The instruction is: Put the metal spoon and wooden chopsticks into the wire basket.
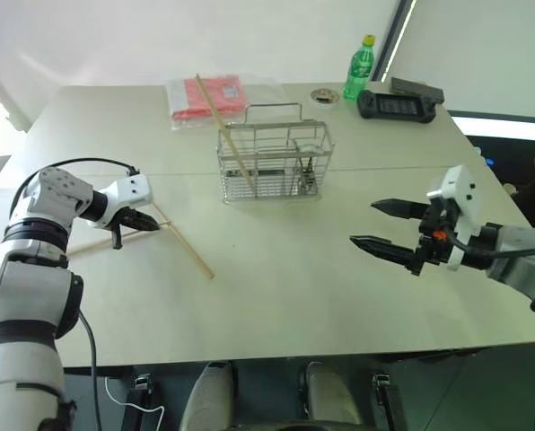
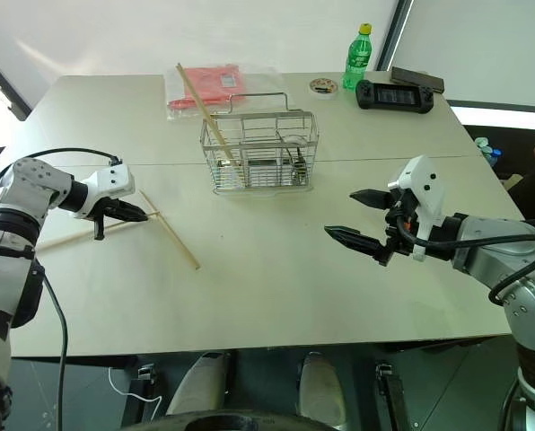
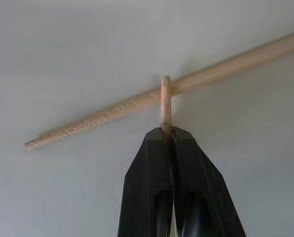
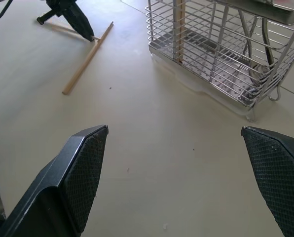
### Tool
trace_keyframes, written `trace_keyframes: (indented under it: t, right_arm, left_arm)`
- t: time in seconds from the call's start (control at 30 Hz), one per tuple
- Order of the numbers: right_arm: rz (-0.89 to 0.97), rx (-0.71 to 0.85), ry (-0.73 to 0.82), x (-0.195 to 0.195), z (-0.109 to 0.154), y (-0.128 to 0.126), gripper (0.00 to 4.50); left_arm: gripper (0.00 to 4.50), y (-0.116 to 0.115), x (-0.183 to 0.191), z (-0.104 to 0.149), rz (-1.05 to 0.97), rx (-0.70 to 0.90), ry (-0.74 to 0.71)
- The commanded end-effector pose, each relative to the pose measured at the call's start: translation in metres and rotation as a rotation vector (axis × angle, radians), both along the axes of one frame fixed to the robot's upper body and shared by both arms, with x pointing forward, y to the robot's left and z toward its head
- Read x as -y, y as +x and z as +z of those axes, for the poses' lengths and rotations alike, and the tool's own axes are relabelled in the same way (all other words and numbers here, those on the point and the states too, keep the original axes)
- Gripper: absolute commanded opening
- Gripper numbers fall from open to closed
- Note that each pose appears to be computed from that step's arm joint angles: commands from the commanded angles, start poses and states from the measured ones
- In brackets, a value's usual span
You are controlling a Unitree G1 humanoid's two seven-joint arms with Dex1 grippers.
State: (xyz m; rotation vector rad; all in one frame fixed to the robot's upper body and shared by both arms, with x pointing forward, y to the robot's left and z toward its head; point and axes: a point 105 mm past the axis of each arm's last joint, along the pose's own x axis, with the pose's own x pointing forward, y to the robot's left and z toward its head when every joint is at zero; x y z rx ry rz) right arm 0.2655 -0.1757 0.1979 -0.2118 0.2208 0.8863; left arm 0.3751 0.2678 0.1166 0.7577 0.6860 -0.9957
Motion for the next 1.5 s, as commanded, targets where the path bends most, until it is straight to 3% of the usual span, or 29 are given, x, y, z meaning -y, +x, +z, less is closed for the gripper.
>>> trace_keyframes:
  t: [0.03, 0.17, 0.33, 0.53, 0.7, 0.83, 0.93, 1.03, 1.23, 1.5]
  right_arm:
    - [0.001, 0.058, -0.005, 0.0, 0.013, 0.0, 4.5]
    - [0.008, 0.062, -0.003, -0.002, 0.013, 0.002, 4.5]
    - [0.025, 0.068, -0.007, -0.001, 0.014, 0.002, 4.5]
    - [0.028, 0.087, -0.003, -0.003, 0.016, 0.003, 4.5]
    - [0.019, 0.127, 0.022, -0.004, 0.026, 0.006, 4.5]
    - [0.028, 0.131, 0.022, -0.005, 0.029, 0.005, 4.5]
    - [0.025, 0.131, 0.013, -0.004, 0.027, 0.005, 4.5]
    - [0.021, 0.138, 0.017, -0.005, 0.028, 0.004, 4.5]
    - [-0.001, 0.164, 0.028, -0.004, 0.033, 0.002, 4.5]
    - [-0.022, 0.166, 0.033, -0.003, 0.032, -0.002, 4.5]
  left_arm:
    - [0.03, 0.003, -0.001, 0.006, 0.025, 0.015, -0.016]
    - [0.03, 0.002, -0.007, 0.017, 0.058, 0.043, -0.066]
    - [0.03, 0.005, -0.015, 0.059, 0.097, 0.197, -0.211]
    - [0.03, 0.0, -0.014, 0.145, 0.22, 0.483, -0.54]
    - [0.03, -0.01, 0.014, 0.24, 0.259, 0.748, -0.909]
    - [0.03, -0.001, 0.038, 0.303, 0.278, 0.884, -1.158]
    - [0.03, 0.007, 0.072, 0.334, 0.217, 0.923, -1.257]
    - [0.03, 0.018, 0.097, 0.339, 0.171, 0.927, -1.279]
    - [0.03, 0.042, 0.135, 0.317, 0.13, 0.867, -1.27]
    - [0.03, 0.053, 0.152, 0.296, 0.127, 0.816, -1.284]
